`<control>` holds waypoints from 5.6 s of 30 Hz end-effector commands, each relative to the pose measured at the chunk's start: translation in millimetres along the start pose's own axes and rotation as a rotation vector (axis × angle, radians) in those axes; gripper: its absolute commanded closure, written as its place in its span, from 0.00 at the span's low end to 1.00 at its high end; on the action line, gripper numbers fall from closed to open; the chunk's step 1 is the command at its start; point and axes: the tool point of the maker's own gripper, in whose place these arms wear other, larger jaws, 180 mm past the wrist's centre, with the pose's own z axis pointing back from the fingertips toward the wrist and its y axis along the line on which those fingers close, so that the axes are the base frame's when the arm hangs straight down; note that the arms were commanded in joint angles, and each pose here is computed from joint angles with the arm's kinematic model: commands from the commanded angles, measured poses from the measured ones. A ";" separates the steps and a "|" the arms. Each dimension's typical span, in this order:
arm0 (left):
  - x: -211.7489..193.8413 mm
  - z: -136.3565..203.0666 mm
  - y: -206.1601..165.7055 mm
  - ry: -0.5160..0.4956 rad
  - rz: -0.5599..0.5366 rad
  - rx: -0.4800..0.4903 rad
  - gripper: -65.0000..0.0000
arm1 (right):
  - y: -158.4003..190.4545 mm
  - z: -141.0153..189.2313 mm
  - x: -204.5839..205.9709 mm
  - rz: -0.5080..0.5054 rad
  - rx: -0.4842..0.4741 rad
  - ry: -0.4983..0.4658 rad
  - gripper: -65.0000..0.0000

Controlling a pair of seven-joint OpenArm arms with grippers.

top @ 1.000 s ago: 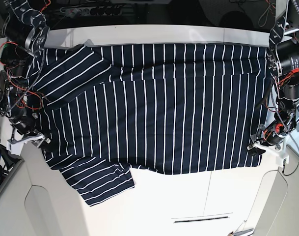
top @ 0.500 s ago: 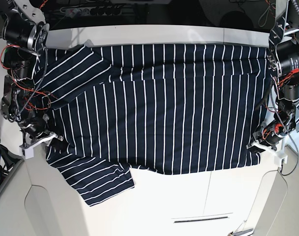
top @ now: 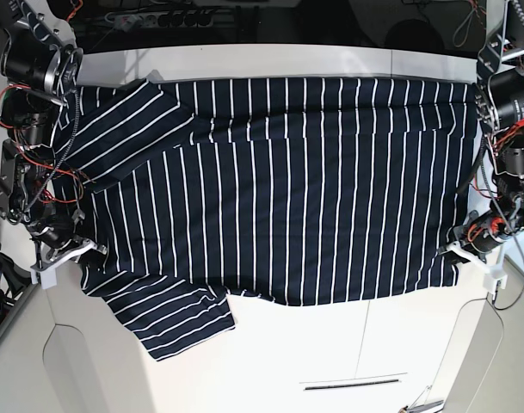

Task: Fold the T-shirt properly
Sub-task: 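Lift the side edges and fold the shirt lengthwise toward the shoulder edge, then lay the folded strip down and release both grippers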

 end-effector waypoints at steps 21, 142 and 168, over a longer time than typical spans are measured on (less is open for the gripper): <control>31.2 63.0 12.9 -0.036 -0.070 -0.084 1.00 | 43.2 56.9 29.3 0.176 0.085 -0.058 1.00; -31.2 170.0 26.5 0.171 -0.099 -0.132 1.00 | 133.8 141.9 -41.0 0.307 0.237 -0.075 1.00; -129.4 194.4 34.7 0.401 -0.054 -0.134 0.94 | 69.4 184.9 -122.8 0.135 0.089 0.122 1.00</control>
